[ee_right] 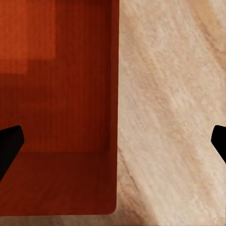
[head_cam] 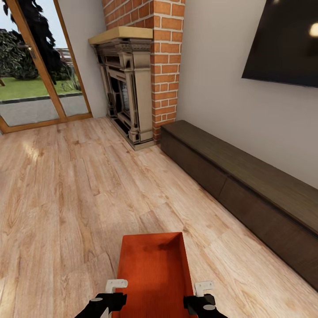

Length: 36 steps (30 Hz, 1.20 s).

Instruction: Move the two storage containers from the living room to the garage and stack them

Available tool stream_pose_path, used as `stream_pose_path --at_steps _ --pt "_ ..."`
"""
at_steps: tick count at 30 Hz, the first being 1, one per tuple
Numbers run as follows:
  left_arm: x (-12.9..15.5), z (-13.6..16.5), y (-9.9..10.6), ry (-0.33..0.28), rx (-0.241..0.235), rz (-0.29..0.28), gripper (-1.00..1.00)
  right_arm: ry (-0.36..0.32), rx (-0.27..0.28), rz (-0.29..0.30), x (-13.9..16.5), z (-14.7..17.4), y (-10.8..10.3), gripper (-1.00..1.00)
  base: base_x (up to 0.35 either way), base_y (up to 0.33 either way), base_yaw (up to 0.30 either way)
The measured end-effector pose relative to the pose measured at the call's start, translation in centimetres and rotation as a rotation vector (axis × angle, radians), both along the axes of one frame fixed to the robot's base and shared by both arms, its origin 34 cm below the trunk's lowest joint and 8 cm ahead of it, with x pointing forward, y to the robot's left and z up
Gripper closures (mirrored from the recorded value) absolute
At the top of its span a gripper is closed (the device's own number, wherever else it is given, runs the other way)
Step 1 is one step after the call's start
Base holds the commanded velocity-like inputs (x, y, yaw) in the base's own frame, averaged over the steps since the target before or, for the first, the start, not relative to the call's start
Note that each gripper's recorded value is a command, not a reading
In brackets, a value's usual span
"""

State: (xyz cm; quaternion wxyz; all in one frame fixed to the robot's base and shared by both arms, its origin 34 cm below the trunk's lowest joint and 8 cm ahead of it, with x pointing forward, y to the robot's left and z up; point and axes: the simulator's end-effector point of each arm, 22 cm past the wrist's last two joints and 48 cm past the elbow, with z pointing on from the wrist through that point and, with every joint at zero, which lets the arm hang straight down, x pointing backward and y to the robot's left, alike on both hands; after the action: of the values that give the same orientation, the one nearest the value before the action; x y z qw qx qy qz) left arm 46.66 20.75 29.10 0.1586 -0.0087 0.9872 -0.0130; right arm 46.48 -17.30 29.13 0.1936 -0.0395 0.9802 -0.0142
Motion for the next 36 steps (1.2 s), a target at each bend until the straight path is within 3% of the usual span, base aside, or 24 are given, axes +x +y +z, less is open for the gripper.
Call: stream_pose_path --at_steps 36 --pt "-1.5 -7.7 0.4 -0.008 0.005 0.003 -1.00 -0.001 0.001 0.002 -1.7 -7.8 0.0 -1.00 0.000 0.000 0.000"
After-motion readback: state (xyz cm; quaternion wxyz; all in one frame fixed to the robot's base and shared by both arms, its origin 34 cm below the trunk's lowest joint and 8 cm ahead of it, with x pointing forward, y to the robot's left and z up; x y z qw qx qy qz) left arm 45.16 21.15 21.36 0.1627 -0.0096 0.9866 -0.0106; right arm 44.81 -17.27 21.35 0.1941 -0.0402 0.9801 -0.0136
